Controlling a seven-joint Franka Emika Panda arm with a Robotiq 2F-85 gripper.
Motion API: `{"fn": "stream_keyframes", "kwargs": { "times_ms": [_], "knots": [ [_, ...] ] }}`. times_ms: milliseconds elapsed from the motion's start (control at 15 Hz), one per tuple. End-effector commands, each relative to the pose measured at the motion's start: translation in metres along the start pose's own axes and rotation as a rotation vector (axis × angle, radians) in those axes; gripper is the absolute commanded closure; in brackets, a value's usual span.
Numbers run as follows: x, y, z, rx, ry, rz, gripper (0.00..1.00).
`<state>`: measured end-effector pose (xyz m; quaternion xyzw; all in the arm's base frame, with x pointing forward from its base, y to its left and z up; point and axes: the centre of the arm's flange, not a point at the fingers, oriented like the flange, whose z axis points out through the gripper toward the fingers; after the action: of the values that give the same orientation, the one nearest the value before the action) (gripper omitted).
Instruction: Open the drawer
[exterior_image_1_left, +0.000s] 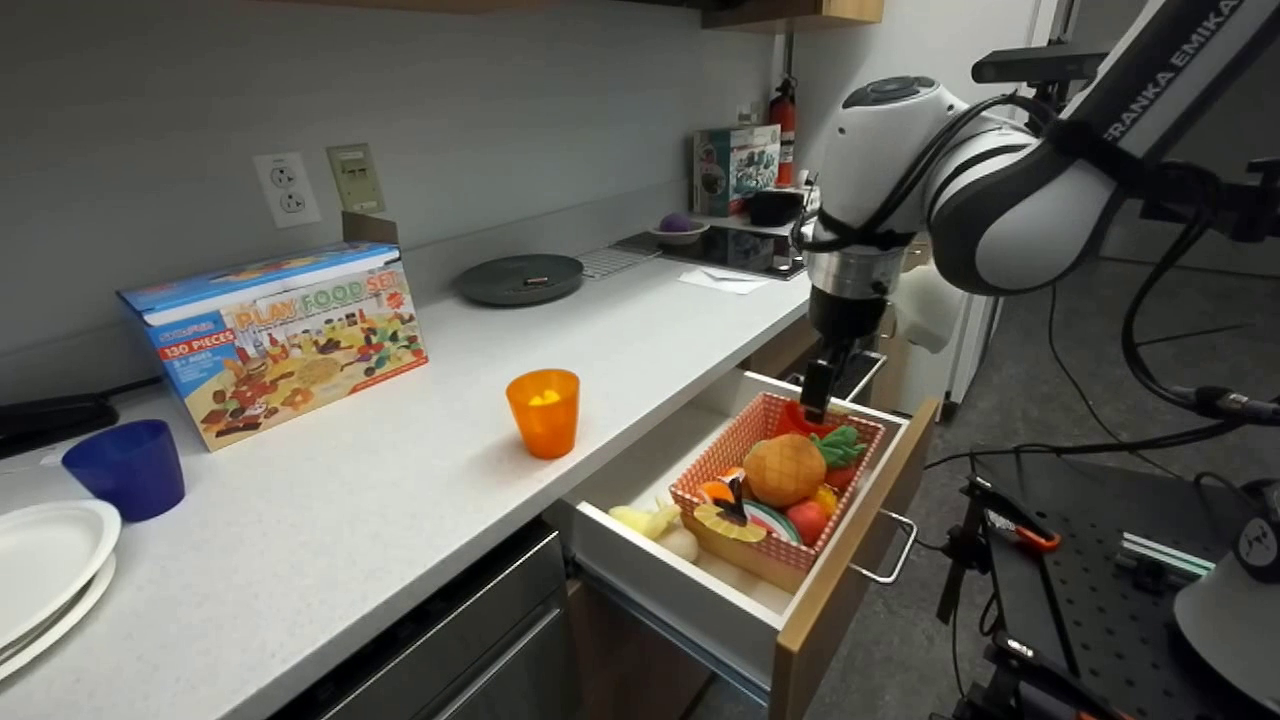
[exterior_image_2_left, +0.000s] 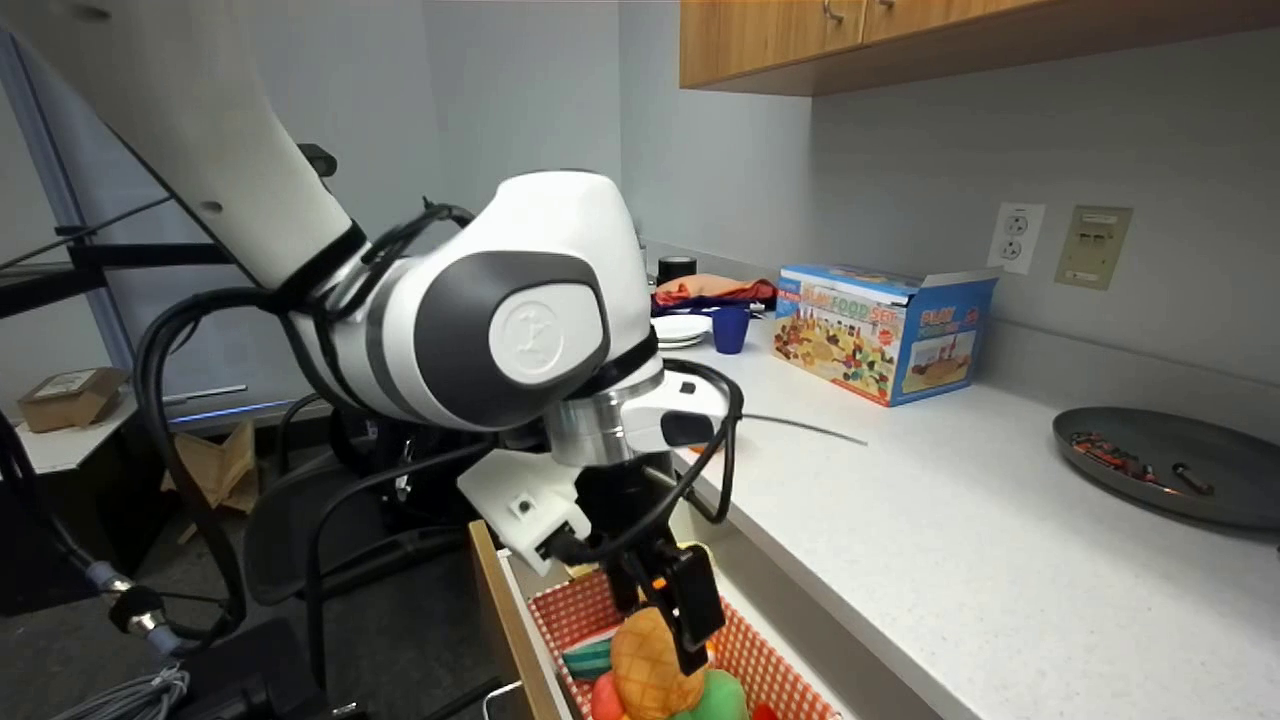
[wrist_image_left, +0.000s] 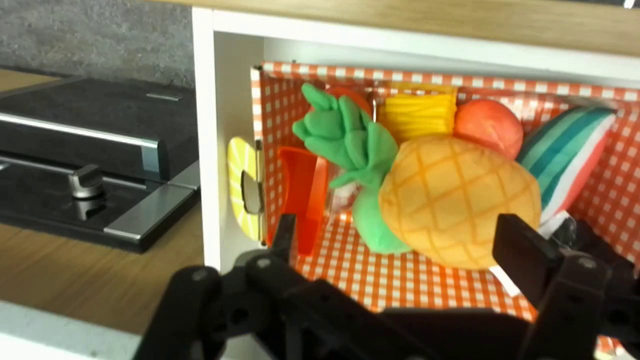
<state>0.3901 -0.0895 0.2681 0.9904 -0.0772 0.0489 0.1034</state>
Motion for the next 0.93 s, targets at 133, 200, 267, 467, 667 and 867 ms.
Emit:
{"fn": "stream_keyframes", "kwargs": {
  "times_ms": [133,200,267,467,667,867],
  "knots": [
    [-0.036,-0.008,-0.074,-0.042,0.16,-0.004,0.0],
    [-0.033,-0.009,-0.084,-0.041,0.183,-0.003,0.0],
    [-0.034,-0.012,-0.091,-0.04,0.21,0.001,0.0],
    [-0.038,-0.016,-0.106,-0.029,0.258,0.016,0.0],
    [0.014,-0.014,-0.095,-0.021,0.232,-0.002,0.0],
    [0.014,-0.015,-0.092,-0.021,0.224,-0.003,0.0]
  ]
}}
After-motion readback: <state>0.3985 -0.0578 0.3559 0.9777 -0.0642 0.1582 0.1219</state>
